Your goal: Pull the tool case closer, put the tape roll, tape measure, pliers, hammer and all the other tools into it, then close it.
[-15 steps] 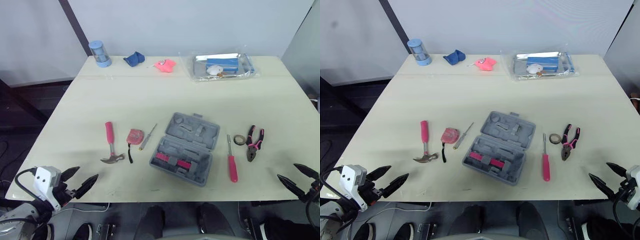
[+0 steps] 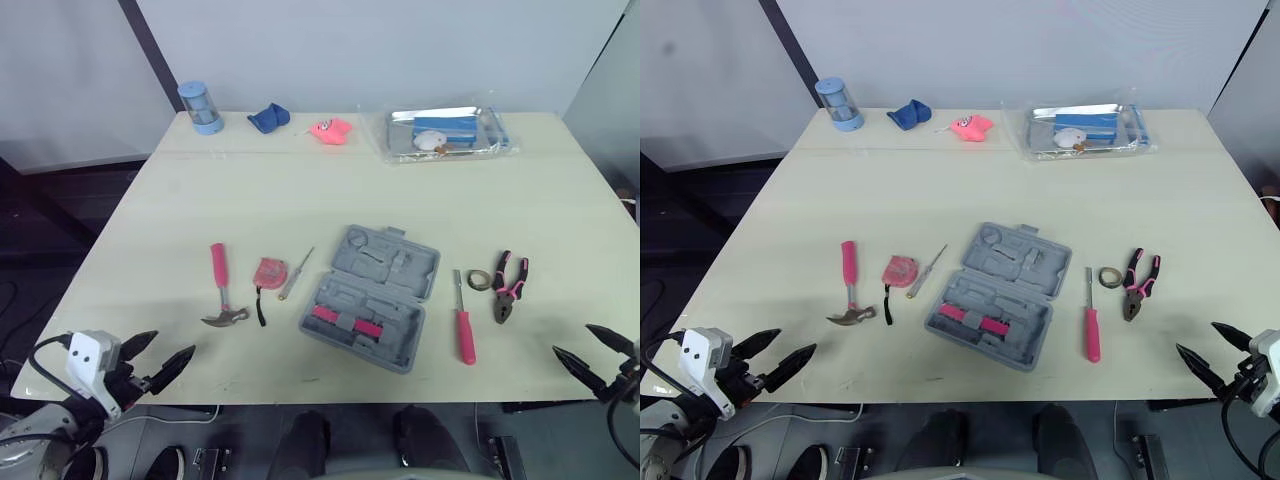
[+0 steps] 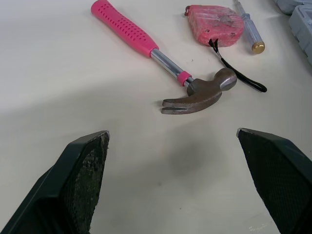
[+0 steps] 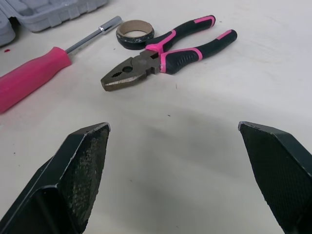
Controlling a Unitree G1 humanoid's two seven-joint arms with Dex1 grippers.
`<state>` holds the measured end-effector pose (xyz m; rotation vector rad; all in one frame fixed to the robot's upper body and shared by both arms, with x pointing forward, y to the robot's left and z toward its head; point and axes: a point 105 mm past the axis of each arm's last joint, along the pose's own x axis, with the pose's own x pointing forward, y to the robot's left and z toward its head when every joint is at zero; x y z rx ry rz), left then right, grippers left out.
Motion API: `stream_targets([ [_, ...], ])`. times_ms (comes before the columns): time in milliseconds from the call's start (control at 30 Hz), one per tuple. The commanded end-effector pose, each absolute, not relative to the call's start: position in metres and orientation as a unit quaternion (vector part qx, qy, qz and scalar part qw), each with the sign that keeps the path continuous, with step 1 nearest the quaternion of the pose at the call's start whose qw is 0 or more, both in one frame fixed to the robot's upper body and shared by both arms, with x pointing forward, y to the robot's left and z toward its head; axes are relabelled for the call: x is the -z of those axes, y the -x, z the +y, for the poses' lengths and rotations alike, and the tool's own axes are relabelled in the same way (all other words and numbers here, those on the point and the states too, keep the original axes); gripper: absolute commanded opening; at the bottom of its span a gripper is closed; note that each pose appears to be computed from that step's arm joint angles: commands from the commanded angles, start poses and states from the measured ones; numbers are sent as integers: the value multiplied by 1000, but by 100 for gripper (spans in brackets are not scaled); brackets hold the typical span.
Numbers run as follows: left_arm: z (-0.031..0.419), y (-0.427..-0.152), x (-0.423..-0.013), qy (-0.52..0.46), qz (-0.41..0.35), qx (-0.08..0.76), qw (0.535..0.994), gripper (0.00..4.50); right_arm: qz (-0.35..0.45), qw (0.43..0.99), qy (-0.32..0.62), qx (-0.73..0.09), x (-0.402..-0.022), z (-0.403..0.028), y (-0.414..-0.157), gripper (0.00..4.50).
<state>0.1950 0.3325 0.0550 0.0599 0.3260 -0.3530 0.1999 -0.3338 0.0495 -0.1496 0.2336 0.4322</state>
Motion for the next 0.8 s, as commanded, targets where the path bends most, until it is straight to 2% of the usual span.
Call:
stream_targets([
  [33,337,-196,-62,-43,158,177,970,450,107,969,82,-209,-53,-336,-196,444],
  [267,339,-203,-65,-49,156,187,969,450,103,965,89,-225,-60,-323,-197,444],
  [433,328,-220,-75,-57,148,223,962,450,96,960,87,-248,-79,-295,-212,444],
  [633,298,-257,-99,-81,124,317,937,450,84,946,88,-301,-101,-247,-234,444],
  [800,273,-275,-106,-111,123,402,900,450,102,934,72,-335,-103,-218,-239,444],
])
